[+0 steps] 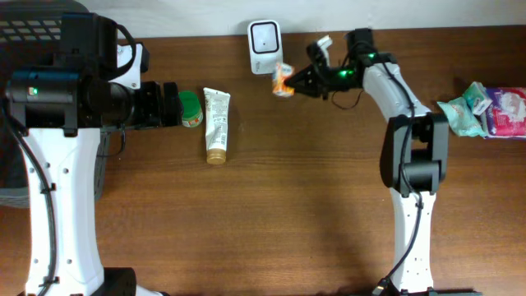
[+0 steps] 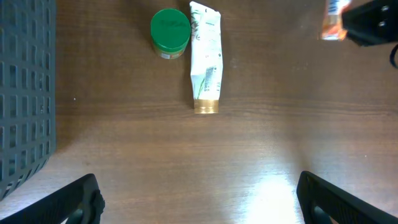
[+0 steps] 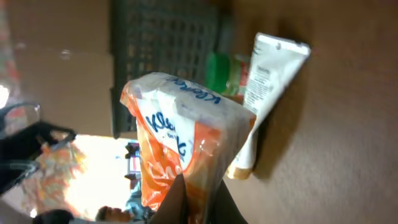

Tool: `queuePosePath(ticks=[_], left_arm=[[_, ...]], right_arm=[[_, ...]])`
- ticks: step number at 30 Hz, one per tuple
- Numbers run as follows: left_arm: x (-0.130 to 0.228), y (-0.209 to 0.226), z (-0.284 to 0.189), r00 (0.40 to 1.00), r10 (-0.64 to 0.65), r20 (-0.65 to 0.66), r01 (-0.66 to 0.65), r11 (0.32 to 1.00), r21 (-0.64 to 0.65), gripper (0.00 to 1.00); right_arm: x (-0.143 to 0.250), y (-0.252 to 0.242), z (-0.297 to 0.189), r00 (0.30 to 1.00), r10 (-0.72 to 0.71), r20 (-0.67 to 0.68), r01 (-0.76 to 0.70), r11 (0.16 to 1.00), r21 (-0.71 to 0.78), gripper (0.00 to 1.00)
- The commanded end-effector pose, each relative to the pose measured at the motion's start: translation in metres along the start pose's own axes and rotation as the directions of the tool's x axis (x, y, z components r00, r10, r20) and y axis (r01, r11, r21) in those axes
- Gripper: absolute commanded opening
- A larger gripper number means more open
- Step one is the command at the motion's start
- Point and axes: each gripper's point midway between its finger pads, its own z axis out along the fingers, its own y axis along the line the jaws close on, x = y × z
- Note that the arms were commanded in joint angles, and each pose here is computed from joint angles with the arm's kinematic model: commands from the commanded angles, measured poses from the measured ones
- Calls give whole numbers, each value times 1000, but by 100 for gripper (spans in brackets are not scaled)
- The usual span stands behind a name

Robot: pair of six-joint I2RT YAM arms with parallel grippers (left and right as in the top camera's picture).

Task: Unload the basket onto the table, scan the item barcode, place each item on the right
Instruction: 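Hold the orange Kleenex packet up in front of the scanner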

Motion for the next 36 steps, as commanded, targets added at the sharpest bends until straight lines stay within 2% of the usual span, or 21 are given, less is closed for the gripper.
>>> queuePosePath(ticks=[1,3,6,9,11,16,21,23,26,30,36], left_arm=[[1,-1,-7,1000,-10,16,10,1000,11,99],[1,-1,-7,1000,-10,16,10,1000,11,99],[1,-1,-7,1000,-10,16,10,1000,11,99],[1,-1,-7,1000,-10,16,10,1000,11,99],[1,-1,-7,1000,-10,16,10,1000,11,99],[1,-1,-7,1000,-10,16,10,1000,11,99],[1,-1,-7,1000,-10,16,10,1000,11,99],[1,-1,-7,1000,-10,16,10,1000,11,99],[1,-1,-7,1000,-10,16,10,1000,11,99],[1,-1,-7,1000,-10,16,10,1000,11,99],[1,-1,-7,1000,-10,16,10,1000,11,99]], right_arm=[[-7,10,-16,997,-77,18,78,993,-88,4],[-14,11,-22,992,-126,34,128,988,-84,4],[-29,17,-26,961,-272,54,276,958,-76,4],[-36,23,-25,946,-319,57,323,944,-76,4],[-35,24,-20,950,-308,48,311,947,-81,4],[-16,23,10,992,-123,-23,120,987,-106,4],[-10,43,27,983,-179,-51,172,978,-121,4],[-10,55,28,964,-260,-45,253,959,-128,4],[-17,73,27,905,-424,-20,418,899,-134,4],[-29,85,26,822,-570,7,566,813,-137,4],[-47,128,13,719,-693,49,693,710,-124,4]])
